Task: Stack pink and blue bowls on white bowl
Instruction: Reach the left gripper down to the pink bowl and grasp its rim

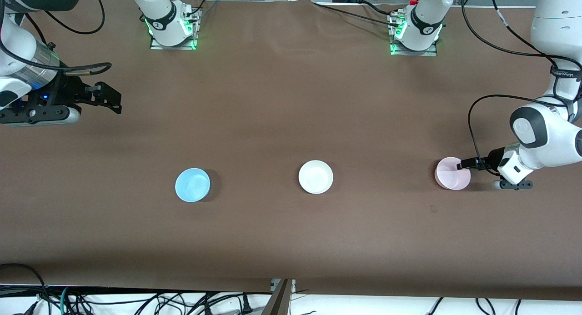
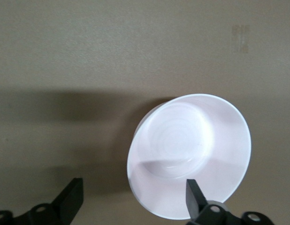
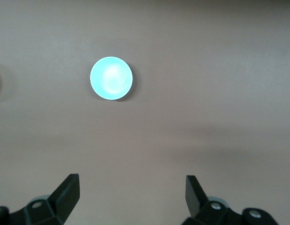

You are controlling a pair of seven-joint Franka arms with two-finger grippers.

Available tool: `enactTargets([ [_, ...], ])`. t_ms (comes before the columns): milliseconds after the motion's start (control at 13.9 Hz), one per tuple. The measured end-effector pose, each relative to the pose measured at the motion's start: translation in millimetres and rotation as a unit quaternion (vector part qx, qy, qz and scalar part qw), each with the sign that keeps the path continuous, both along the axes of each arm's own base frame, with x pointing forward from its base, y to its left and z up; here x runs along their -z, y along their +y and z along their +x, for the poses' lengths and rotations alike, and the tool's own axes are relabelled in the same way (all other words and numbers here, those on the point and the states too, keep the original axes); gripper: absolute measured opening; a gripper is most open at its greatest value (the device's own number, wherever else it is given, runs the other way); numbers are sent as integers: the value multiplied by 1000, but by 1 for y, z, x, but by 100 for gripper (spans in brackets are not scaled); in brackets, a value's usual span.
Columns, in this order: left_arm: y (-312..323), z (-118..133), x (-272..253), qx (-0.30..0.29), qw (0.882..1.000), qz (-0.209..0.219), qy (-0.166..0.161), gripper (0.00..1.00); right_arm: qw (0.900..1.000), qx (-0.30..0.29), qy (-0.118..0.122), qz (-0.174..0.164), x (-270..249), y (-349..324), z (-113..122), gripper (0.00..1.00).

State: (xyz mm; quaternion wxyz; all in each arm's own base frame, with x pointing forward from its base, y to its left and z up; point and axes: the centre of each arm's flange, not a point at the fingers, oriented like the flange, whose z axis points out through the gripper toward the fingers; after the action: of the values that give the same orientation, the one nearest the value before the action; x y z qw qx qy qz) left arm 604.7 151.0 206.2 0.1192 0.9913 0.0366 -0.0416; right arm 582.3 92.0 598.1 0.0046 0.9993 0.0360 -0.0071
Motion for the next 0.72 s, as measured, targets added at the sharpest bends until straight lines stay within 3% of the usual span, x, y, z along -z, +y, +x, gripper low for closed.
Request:
enactTargets([
  [72,1,0,0,-1,1000,3,-6,83,1000,0,0,0,0,0,0,100],
  [503,-1,1,10,-5,1000,8,-16,73,1000,0,0,0,0,0,0,100],
  [718,-3,2,11,-11,1000,2,-18,41,1000,0,0,0,0,0,0,100],
])
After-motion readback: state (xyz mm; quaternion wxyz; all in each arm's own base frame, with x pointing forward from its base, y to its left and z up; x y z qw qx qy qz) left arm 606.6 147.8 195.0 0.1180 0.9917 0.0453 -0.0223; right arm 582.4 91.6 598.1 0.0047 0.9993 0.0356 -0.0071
